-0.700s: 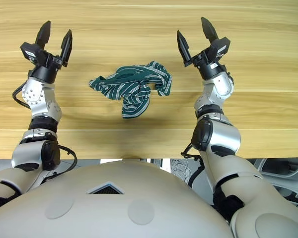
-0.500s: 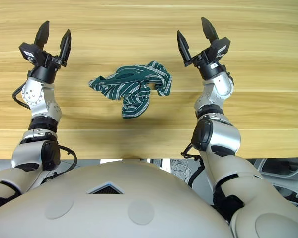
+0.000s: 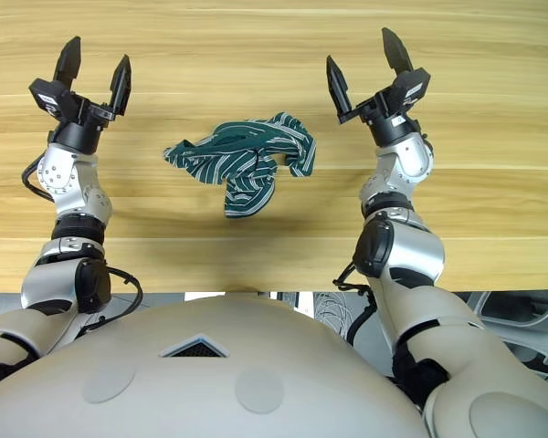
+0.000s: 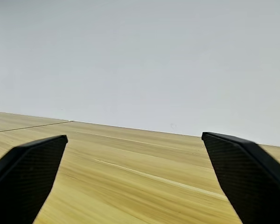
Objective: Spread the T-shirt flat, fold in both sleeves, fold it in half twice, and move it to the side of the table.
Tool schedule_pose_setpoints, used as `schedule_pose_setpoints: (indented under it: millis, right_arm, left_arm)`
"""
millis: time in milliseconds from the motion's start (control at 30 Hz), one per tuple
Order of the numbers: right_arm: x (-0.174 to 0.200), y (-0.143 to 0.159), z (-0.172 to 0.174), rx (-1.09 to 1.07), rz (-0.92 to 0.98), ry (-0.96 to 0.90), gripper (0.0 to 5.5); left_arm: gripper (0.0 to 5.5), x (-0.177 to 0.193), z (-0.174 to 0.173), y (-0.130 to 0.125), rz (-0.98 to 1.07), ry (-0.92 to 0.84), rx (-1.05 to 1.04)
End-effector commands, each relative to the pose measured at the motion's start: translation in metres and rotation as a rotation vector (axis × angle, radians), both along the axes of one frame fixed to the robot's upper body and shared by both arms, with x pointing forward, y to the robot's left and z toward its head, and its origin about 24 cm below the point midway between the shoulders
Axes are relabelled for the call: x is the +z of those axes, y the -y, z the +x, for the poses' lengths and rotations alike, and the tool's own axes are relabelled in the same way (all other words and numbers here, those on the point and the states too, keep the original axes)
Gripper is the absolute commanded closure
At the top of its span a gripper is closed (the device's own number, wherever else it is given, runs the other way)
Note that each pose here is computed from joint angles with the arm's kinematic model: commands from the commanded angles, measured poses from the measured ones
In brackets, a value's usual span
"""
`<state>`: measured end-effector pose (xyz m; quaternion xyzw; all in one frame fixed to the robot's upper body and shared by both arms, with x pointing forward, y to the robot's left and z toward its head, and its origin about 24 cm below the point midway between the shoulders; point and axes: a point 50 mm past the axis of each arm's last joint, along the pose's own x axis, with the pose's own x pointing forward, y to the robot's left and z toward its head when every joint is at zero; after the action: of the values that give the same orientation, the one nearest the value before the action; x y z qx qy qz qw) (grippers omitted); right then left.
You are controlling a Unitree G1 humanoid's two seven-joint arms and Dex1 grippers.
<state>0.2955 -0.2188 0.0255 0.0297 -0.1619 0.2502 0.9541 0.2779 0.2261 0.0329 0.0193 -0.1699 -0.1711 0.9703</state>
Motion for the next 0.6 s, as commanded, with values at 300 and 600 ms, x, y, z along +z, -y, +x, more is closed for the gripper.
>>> schedule_pose_setpoints:
  millis: [300, 600]
  right_arm:
    - [0.0012, 0.0016, -0.0035, 0.067, -0.037, 0.015, 0.12]
    - [0.0005, 0.0024, -0.0046, 0.069, -0.038, 0.015, 0.12]
  left_arm:
    - [1.43, 0.0002, -0.0065, -0.0110, 0.023, 0.005, -0.002]
    - [1.43, -0.0005, -0.0087, -0.0096, 0.028, 0.008, -0.024]
